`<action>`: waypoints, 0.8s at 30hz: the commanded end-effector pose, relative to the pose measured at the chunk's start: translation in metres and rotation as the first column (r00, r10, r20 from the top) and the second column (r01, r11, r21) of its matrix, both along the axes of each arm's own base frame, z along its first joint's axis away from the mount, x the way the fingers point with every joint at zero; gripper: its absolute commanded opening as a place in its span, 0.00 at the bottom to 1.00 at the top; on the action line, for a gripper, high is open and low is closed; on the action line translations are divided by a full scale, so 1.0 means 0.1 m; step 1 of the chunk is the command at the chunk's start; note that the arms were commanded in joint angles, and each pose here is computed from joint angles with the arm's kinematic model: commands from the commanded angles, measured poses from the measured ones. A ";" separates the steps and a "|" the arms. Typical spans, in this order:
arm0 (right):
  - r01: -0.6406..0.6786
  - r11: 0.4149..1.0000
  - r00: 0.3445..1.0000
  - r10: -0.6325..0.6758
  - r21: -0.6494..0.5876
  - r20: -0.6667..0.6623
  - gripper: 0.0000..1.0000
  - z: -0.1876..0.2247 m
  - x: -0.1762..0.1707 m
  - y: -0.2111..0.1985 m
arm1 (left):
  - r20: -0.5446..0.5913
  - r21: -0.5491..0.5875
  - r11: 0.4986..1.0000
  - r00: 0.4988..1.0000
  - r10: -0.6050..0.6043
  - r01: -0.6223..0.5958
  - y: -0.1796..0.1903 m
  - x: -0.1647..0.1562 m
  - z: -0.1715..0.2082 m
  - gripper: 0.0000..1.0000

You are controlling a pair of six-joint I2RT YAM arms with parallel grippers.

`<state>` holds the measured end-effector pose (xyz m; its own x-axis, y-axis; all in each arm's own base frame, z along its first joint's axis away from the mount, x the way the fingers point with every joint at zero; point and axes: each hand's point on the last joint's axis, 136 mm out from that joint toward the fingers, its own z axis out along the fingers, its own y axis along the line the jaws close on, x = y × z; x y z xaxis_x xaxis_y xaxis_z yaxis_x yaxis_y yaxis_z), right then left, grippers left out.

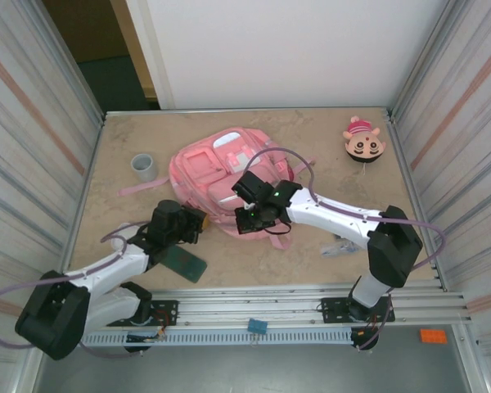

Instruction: Pack the student bag

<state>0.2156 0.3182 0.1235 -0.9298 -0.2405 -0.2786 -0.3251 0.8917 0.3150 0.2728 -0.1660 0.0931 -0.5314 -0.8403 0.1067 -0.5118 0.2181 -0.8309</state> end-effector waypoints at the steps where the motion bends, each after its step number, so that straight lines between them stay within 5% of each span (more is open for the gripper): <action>1: 0.006 0.989 0.999 -0.011 -0.145 -0.034 0.00 -0.11 -0.12 -0.47 | -0.002 0.092 0.995 0.999 0.050 -0.049 0.31 0.00 -0.08 0.00; 6: -0.011 0.997 0.999 0.008 -0.075 -0.045 0.00 -0.08 -0.11 -0.42 | -0.011 0.121 0.992 1.000 -0.028 0.029 0.31 0.01 -0.01 0.00; 10: -0.043 0.998 0.998 0.046 0.055 -0.050 0.00 0.00 -0.16 -0.08 | -0.051 0.081 0.993 0.995 -0.087 0.091 0.19 -0.04 0.00 0.37; 13: -0.045 0.995 0.997 0.050 0.084 -0.059 0.00 -0.01 -0.18 0.05 | -0.071 0.045 0.991 0.990 -0.123 0.126 0.06 -0.26 0.03 0.51; 24: -0.088 0.991 0.993 0.095 0.101 -0.065 0.00 0.00 -0.23 0.20 | -0.061 0.041 0.996 0.995 -0.073 0.076 -0.04 -0.70 0.04 0.73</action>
